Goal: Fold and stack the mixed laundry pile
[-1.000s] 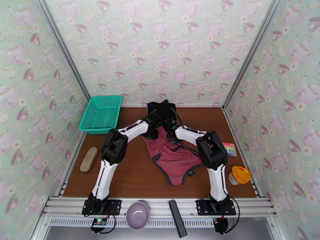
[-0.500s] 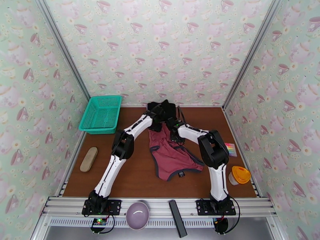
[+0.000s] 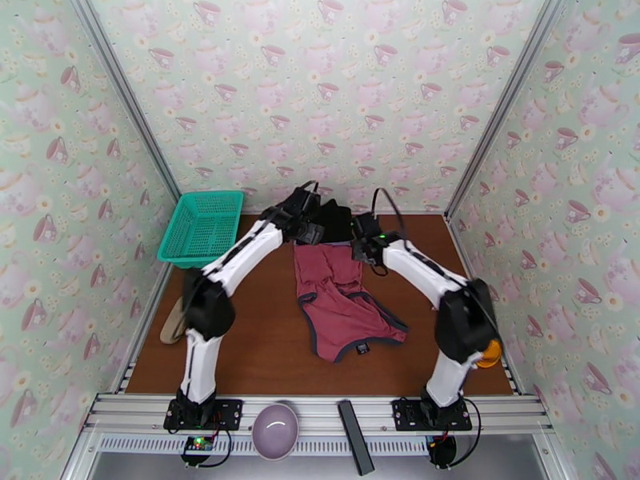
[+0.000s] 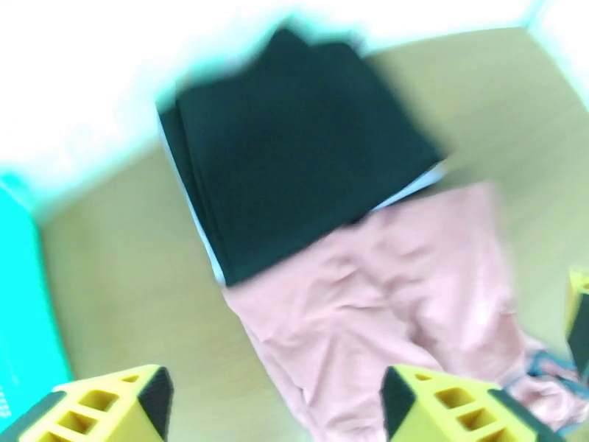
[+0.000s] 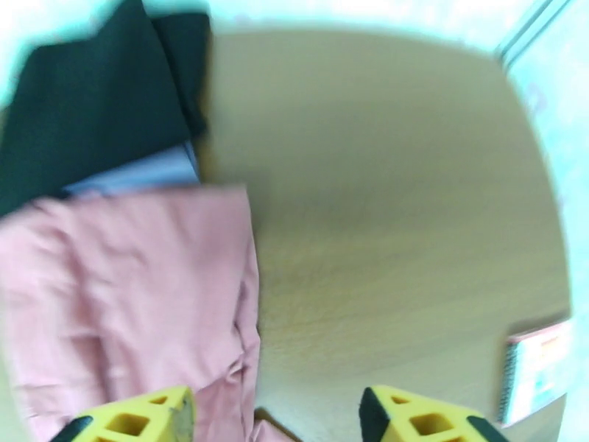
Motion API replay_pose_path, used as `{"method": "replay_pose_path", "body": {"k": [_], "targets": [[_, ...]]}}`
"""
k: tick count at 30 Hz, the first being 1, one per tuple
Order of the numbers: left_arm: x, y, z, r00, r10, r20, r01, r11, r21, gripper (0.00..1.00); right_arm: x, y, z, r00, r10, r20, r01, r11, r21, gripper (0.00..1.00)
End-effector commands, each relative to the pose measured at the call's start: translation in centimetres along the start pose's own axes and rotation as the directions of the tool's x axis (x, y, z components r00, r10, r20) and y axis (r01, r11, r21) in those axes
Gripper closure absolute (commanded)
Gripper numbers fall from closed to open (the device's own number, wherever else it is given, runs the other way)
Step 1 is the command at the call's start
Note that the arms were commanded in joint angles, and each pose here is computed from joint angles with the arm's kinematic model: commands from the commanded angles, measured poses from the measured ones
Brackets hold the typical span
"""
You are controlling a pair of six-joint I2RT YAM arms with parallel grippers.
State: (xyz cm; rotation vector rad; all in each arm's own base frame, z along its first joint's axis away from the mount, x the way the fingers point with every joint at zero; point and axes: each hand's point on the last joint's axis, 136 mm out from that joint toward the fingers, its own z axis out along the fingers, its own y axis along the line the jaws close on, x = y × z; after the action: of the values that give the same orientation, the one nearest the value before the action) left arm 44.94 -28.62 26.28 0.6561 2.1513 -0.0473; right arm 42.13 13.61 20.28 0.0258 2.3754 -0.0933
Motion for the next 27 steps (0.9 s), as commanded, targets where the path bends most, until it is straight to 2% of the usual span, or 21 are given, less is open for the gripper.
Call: {"method": "replay_pose_path", "body": {"k": [1, 4, 6, 8, 10, 13, 15, 18, 24, 27], "targets": [[1.7, -5.1, -2.8, 0.933, 0.334, 0.131, -0.343, 0.937, 0.057, 0.00, 1.6, -1.7, -2.7, 0.995, -0.097, 0.022, 0.097, 0.995, -0.010, 0.21], [6.4, -9.3, -5.1, 0.857, 0.471, 0.209, -0.504, 0.850, 0.153, 0.00, 3.5, -2.4, -4.3, 0.993, -0.109, 0.040, 0.111, 0.992, -0.056, 0.17], [10.8, -12.9, -7.7, 0.772, 0.555, 0.309, -0.629, 0.736, 0.249, 0.00, 4.5, -2.9, -5.0, 0.992, -0.112, 0.057, 0.116, 0.990, -0.075, 0.16], [14.3, -15.3, -10.6, 0.707, 0.570, 0.419, -0.697, 0.663, 0.273, 0.00, 5.0, -3.5, -5.7, 0.991, -0.107, 0.078, 0.113, 0.990, -0.084, 0.15], [16.3, -16.3, -13.1, 0.683, 0.552, 0.478, -0.713, 0.647, 0.272, 0.00, 5.3, -4.1, -6.5, 0.990, -0.097, 0.097, 0.107, 0.990, -0.097, 0.15], [19.6, -17.4, -14.8, 0.669, 0.607, 0.429, -0.741, 0.592, 0.319, 0.07, 5.1, -5.1, -7.6, 0.989, -0.072, 0.130, 0.085, 0.991, -0.103, 0.14], [21.9, -18.4, -14.7, 0.638, 0.677, 0.367, -0.769, 0.538, 0.345, 0.10, 4.9, -5.6, -8.2, 0.987, -0.054, 0.149, 0.071, 0.992, -0.107, 0.13], [23.8, -20.5, -13.5, 0.582, 0.740, 0.336, -0.807, 0.473, 0.354, 0.13, 4.7, -5.8, -8.6, 0.986, -0.045, 0.161, 0.064, 0.991, -0.115, 0.13], [24.9, -22.6, -9.0, 0.514, 0.800, 0.307, -0.849, 0.425, 0.314, 0.20, 5.2, -5.3, -8.6, 0.990, -0.037, 0.139, 0.058, 0.987, -0.149, 0.13], [25.1, -23.0, -7.5, 0.534, 0.792, 0.296, -0.834, 0.436, 0.338, 0.23, 5.4, -5.4, -8.7, 0.990, -0.035, 0.134, 0.056, 0.987, -0.151, 0.13]]}}
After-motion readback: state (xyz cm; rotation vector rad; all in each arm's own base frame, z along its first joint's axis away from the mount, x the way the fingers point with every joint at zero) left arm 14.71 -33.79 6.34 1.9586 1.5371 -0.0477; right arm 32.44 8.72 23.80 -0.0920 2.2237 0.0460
